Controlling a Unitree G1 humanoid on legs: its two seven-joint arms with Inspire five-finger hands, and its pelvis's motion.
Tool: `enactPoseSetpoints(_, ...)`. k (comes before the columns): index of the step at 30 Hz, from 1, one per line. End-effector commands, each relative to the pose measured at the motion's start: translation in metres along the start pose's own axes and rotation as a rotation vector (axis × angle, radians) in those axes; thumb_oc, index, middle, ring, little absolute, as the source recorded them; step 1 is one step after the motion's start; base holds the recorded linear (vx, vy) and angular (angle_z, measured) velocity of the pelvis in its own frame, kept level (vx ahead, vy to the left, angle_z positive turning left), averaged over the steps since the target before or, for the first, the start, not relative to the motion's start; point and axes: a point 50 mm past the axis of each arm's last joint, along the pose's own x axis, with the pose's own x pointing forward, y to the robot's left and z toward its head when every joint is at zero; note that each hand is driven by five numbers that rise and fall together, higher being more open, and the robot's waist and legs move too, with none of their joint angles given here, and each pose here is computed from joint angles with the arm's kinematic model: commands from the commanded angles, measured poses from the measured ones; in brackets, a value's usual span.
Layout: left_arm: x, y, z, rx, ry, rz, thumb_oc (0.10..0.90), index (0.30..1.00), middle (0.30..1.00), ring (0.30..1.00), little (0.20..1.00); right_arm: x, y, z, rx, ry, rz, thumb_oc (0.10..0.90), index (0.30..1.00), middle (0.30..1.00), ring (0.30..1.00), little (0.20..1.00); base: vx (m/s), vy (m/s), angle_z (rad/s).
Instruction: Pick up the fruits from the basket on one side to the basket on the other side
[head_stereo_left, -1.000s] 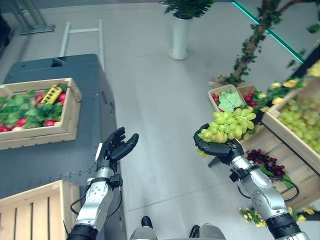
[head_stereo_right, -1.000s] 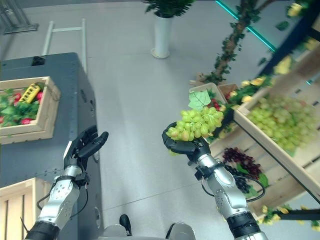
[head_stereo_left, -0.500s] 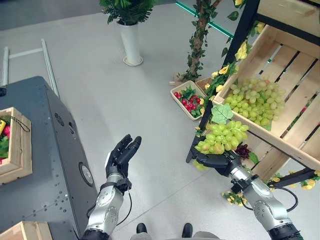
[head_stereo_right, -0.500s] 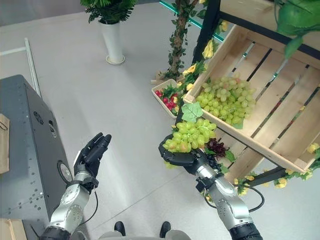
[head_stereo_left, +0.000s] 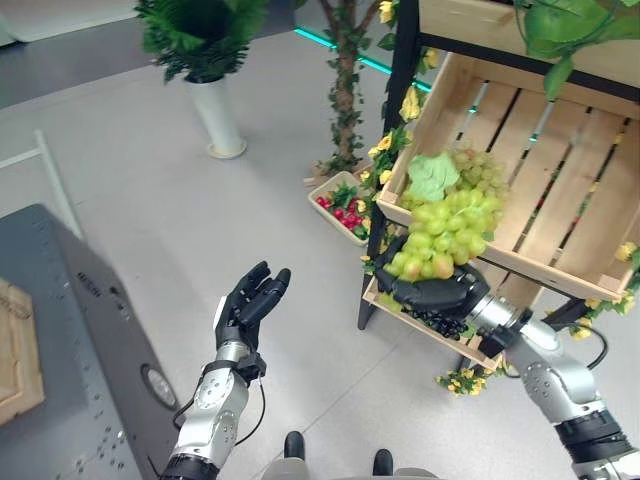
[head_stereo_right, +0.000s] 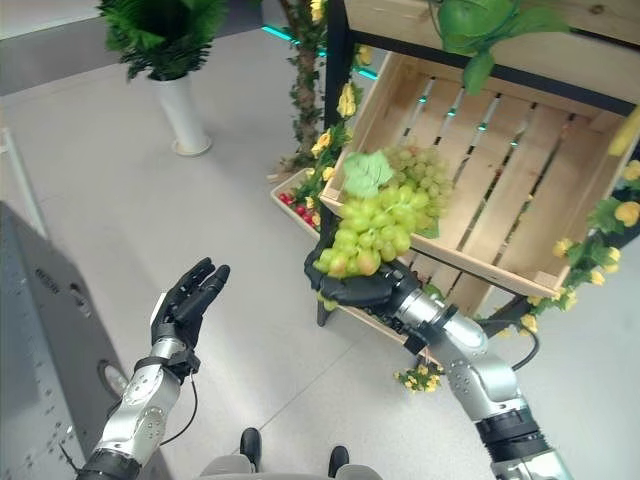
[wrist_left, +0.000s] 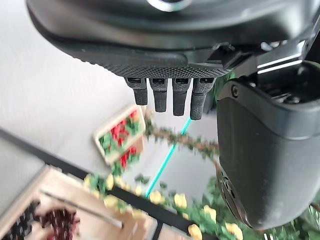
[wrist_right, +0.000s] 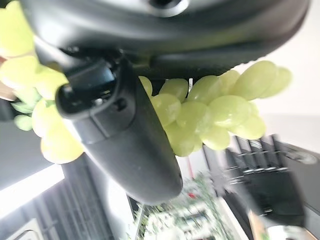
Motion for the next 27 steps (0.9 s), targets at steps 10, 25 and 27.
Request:
enactPoseSetpoints(10, 0.018, 0.003, 0.04, 0.057, -0.188, -0.076, 0.8, 0.9, 0.9, 0.9, 0.9, 0.038, 0.007, 0.108, 0.021, -0.414, 0.09, 0.4, 0.3, 0.3, 0.3, 0.3, 0.05, 0.032, 0.11)
enactPoseSetpoints(25, 0.017, -0.003, 0.038, 0.098, -0.156, -0.155, 0.8, 0.9, 0.9, 0.9, 0.9, 0.036, -0.075, 0.128, 0.23, -0.356, -0.32, 0.4, 0.3, 0.3, 0.3, 0.3, 0.02, 0.003, 0.0)
enactPoseSetpoints(27, 0.017, -0.002, 0.038, 0.098, -0.152, -0.156, 0.8, 0.9, 0.9, 0.9, 0.9, 0.032, -0.084, 0.13, 0.258, -0.383, -0.376, 0.4, 0.3, 0.3, 0.3, 0.3, 0.02, 0.008, 0.04)
